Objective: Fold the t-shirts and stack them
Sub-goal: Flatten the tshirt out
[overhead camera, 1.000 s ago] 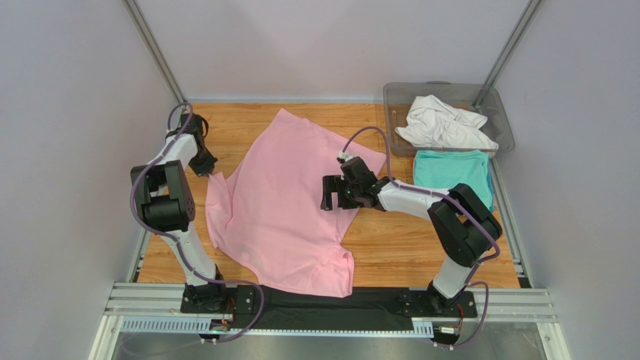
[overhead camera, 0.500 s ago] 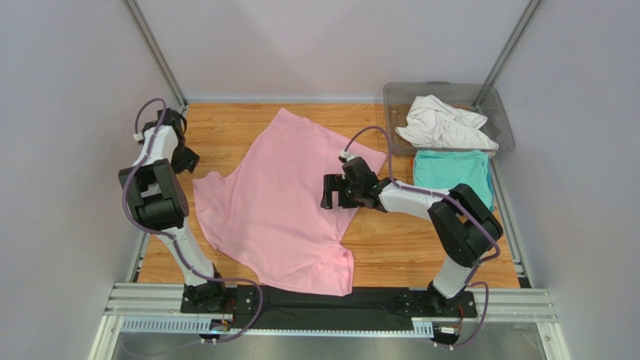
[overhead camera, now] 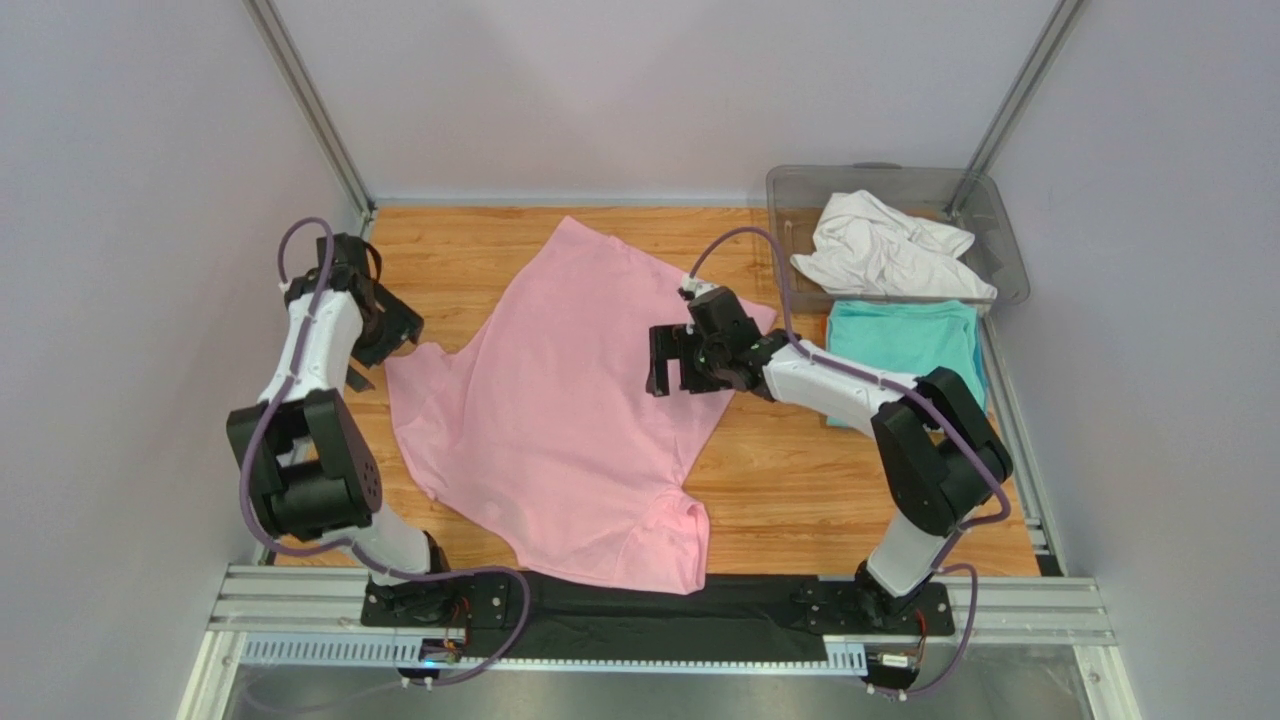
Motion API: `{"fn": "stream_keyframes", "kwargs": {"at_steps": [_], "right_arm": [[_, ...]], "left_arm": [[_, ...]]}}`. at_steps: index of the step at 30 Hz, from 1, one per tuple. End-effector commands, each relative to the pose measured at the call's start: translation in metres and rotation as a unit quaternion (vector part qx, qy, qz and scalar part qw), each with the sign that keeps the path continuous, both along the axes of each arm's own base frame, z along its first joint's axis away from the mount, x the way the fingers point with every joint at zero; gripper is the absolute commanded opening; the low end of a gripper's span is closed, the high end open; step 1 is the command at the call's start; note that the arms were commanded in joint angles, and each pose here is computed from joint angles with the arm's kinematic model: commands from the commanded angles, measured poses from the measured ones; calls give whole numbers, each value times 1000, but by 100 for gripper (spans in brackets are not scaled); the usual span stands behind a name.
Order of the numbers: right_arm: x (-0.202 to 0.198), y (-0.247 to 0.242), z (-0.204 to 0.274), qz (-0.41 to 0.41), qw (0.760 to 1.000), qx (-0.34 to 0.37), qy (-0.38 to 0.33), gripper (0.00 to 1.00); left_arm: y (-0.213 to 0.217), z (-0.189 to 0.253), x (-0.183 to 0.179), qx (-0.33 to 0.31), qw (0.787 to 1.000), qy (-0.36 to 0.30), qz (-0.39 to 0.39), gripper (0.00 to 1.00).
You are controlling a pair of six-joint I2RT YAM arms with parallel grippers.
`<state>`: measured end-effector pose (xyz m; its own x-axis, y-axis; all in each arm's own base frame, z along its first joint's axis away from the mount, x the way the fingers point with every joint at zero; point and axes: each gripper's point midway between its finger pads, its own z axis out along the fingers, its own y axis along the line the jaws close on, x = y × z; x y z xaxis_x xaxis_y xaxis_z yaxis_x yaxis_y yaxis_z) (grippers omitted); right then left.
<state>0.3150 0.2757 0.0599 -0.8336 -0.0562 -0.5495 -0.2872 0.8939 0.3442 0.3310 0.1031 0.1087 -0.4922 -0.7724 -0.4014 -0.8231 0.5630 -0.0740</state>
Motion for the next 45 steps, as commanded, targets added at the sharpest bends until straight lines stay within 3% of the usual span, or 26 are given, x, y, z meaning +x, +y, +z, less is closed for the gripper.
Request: {"fn": "stream_keyframes", "kwargs": {"at_steps": [1, 9, 16, 21, 28, 39, 42, 45], "right_arm": [[41, -11, 44, -16, 998, 2, -61, 100], [70, -33, 12, -16, 999, -19, -29, 100], [69, -31, -15, -14, 1000, -24, 3, 100], [45, -40, -33, -31, 998, -23, 40, 100], [-24, -63, -41, -73, 994, 1, 77, 100], [-171, -67, -62, -55, 991, -7, 120, 100], [-193, -62, -53, -35, 993, 2, 115, 100], [-194, -56, -26, -17, 997, 14, 73, 100]], "left_arm": [[-37, 15, -2, -24, 997, -57, -56, 100], [-112, -13, -8, -104, 978, -125, -133, 100], [-105, -49, -12, -94, 985, -76, -124, 100], [-93, -66, -14, -71, 991, -39, -105, 100], [-78, -73, 1, -38, 996, -16, -83, 100], [-106, -93, 65, -81, 980, -8, -181, 100], [-120, -96, 79, -89, 975, -8, -205, 88], [-122, -88, 99, -74, 972, -20, -222, 100]]}}
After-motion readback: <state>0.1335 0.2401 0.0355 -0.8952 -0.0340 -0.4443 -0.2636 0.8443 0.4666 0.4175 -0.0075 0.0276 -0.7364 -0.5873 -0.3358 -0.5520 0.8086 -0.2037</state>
